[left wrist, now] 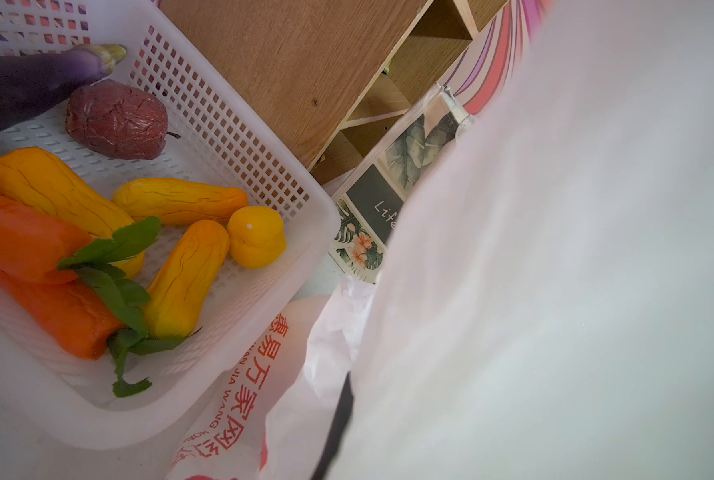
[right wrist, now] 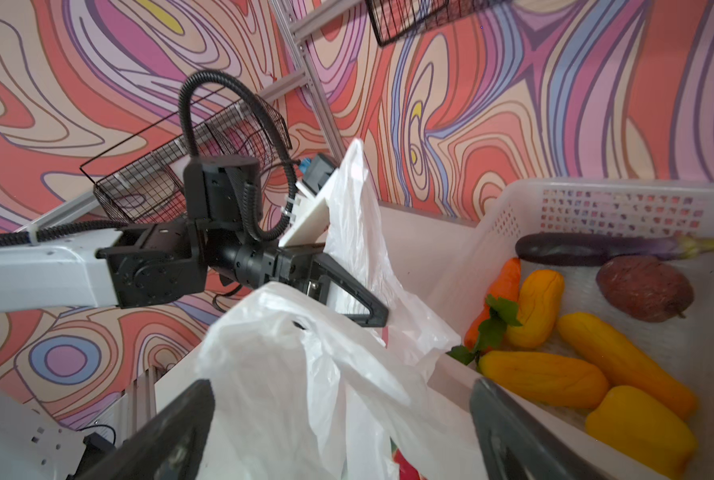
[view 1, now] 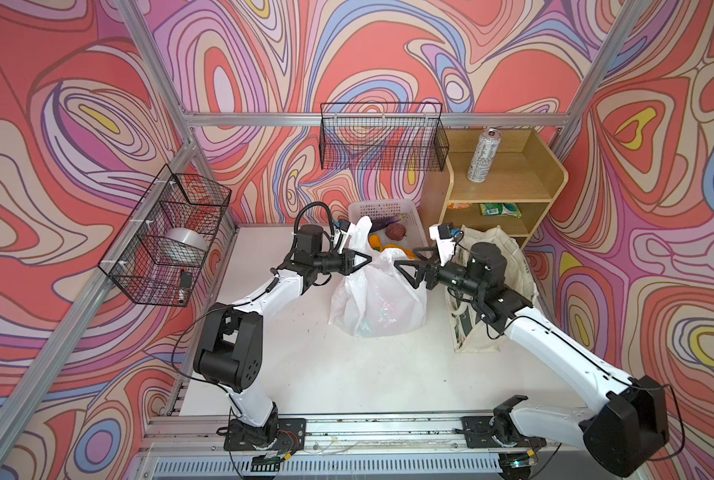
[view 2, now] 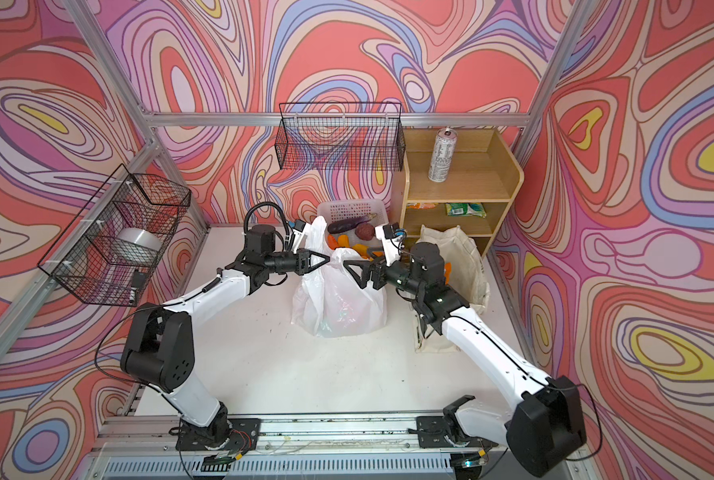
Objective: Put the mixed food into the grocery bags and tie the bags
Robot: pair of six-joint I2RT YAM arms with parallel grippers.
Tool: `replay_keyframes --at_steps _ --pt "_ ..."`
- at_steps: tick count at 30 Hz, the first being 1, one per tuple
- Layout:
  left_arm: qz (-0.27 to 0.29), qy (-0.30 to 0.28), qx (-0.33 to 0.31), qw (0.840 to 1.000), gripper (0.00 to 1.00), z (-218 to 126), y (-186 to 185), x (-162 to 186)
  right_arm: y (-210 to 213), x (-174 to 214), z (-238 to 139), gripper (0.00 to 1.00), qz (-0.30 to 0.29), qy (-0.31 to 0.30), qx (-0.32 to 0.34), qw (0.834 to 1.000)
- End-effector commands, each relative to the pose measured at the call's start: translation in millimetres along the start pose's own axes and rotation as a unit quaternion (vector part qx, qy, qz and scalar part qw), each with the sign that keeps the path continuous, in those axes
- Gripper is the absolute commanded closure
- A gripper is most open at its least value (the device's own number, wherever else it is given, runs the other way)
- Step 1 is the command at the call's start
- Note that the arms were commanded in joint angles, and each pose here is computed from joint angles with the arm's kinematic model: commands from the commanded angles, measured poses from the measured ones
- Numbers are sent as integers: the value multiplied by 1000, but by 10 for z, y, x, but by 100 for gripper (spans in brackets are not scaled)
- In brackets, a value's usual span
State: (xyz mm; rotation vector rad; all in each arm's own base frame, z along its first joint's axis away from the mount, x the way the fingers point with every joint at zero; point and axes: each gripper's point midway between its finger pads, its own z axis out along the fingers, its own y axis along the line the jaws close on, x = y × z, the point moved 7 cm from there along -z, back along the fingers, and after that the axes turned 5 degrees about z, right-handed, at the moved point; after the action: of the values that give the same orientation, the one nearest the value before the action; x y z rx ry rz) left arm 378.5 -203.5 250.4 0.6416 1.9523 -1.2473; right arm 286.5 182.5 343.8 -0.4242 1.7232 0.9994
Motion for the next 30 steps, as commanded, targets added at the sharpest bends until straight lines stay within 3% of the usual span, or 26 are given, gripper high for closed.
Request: replay_keyframes --at_steps 1,9,17,30 --pt "9 -1 11 1000 100 12 -17 -72 -18 3 -64 2 -27 4 35 999" --pt "9 -1 11 1000 100 10 -21 -83 -94 309 -48 2 -55 64 65 994" --pt "9 4 13 1000 100 14 -22 -80 -358 550 -22 1 -69 73 132 986" --pt "10 8 18 1000 100 2 -24 -70 -629 339 100 2 -1 43 58 997"
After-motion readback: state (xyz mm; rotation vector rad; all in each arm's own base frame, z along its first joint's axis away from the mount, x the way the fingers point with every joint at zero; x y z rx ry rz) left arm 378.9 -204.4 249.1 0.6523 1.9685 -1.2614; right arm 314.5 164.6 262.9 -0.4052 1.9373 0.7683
